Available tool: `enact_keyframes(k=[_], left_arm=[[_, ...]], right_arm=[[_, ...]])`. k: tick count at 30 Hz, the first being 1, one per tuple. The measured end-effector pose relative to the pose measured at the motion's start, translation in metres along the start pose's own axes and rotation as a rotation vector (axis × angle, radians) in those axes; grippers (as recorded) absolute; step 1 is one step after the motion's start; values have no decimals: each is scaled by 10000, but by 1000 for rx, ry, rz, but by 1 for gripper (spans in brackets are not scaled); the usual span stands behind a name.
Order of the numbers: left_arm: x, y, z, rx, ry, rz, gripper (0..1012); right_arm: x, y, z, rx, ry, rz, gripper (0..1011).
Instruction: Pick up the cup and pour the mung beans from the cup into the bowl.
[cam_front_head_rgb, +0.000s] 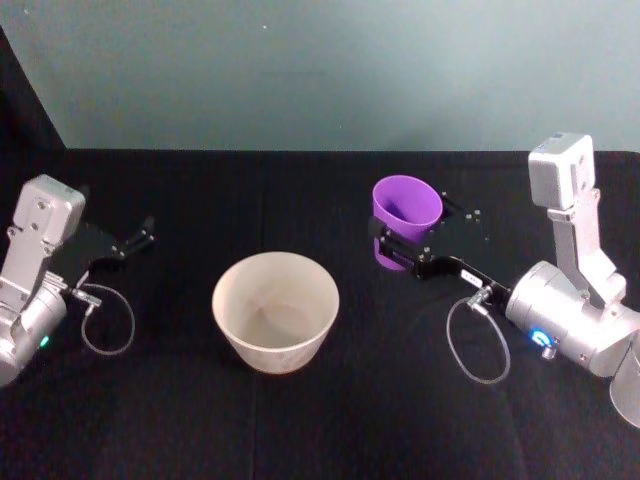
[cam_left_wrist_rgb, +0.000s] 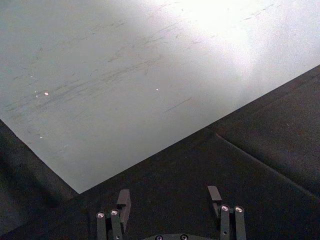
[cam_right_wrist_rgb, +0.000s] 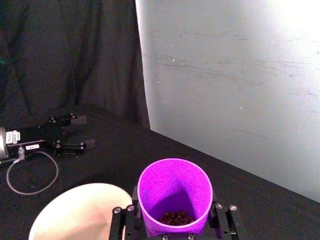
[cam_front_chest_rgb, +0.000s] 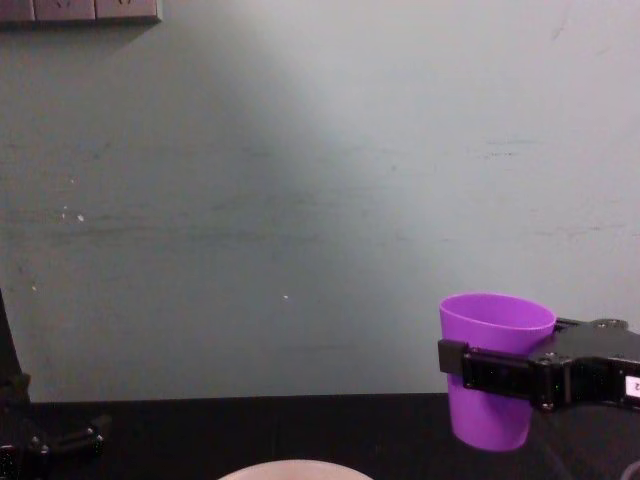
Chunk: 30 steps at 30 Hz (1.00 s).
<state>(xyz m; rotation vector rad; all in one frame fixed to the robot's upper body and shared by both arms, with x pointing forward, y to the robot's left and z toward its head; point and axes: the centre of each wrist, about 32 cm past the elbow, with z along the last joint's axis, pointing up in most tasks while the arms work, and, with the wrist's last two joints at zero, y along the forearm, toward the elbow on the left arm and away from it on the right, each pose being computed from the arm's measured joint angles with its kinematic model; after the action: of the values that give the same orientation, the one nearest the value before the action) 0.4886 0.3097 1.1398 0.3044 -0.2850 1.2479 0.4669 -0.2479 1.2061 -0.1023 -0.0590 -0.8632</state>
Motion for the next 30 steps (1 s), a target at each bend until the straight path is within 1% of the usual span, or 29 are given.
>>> enact_keyframes(k=[30], left_arm=[[0,0,0,0,0,0,1000]], right_arm=[[1,-6,-13,-5,-5,-1,724]])
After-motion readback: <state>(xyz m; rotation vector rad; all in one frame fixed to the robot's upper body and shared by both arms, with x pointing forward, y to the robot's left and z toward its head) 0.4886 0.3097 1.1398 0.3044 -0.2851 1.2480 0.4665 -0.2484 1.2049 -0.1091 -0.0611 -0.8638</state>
